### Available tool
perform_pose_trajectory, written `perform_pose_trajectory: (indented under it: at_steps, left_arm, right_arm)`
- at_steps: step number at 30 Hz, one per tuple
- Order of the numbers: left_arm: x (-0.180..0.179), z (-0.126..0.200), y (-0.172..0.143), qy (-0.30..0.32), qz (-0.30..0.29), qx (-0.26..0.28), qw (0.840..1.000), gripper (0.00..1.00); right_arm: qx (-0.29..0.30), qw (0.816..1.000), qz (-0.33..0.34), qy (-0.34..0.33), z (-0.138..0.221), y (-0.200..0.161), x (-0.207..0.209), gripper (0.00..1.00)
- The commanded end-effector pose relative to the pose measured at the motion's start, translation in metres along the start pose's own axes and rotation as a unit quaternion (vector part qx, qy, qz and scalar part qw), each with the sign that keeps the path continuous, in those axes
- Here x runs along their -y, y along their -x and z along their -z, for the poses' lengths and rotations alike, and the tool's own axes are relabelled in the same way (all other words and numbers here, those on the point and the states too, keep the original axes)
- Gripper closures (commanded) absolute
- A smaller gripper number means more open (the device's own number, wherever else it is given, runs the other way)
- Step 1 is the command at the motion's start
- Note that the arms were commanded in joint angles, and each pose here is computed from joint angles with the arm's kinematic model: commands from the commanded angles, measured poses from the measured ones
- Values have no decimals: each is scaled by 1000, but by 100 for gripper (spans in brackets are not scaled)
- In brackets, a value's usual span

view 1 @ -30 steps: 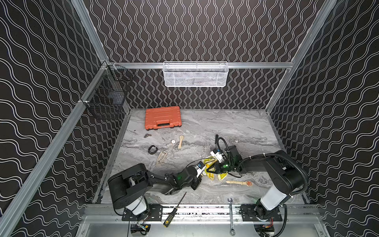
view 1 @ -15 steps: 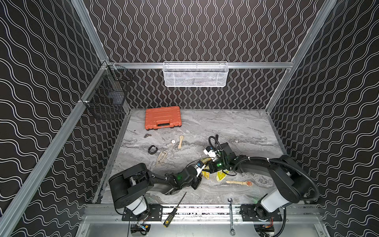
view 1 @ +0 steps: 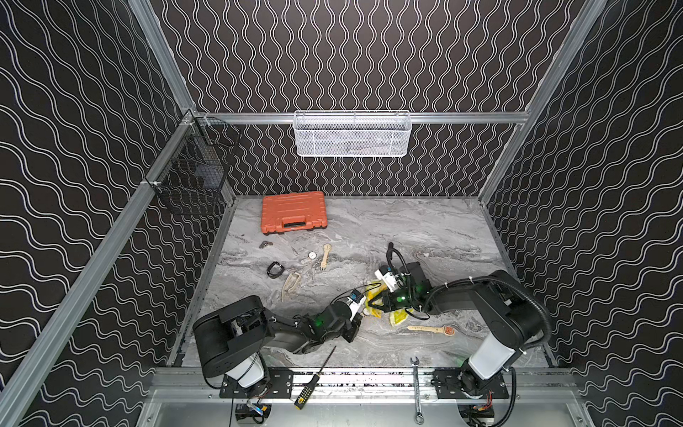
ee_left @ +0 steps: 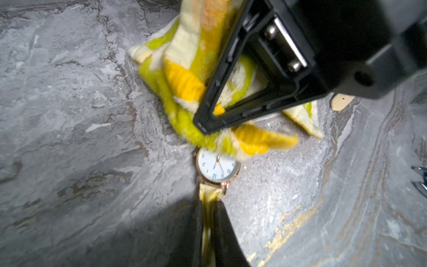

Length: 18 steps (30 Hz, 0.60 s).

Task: Wipe the watch dial
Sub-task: Wipe the dirt from the watch dial.

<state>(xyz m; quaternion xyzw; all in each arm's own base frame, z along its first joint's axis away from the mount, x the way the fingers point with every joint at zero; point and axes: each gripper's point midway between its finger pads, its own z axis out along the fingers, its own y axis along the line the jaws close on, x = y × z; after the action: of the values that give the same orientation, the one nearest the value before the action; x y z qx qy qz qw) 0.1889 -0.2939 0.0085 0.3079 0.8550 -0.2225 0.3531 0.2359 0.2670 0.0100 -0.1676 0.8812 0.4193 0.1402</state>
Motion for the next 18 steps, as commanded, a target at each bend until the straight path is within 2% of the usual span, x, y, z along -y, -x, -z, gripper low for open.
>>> perform_pose_trajectory:
  at_steps: [1, 4, 7, 9, 14, 16, 18]
  left_arm:
    - [-31, 11, -82, 60, -1, -155, 986, 93]
    - [-32, 10, -83, 63, -4, -158, 985, 93]
    - [-33, 9, -84, 68, 0, -162, 985, 93]
    - [-33, 9, -87, 66, 3, -166, 984, 93]
    - [-36, 10, -89, 76, 15, -164, 983, 91]
    - [-35, 11, -90, 73, 18, -165, 983, 91]
    - [-37, 12, -87, 77, 19, -158, 984, 91]
  right_arm:
    - [-36, 986, -67, -151, 11, -38, 58, 100]
    - [-17, 989, -41, -140, 16, -29, 49, 100]
    - [11, 996, -6, -93, 26, -11, 16, 100]
    - [25, 995, 11, -95, 32, 2, -1, 100]
    - [9, 996, 72, -45, 19, 14, -46, 100]
    - [0, 997, 73, -14, 10, 8, -52, 100]
    - [-32, 997, 77, 6, 0, -7, -49, 100]
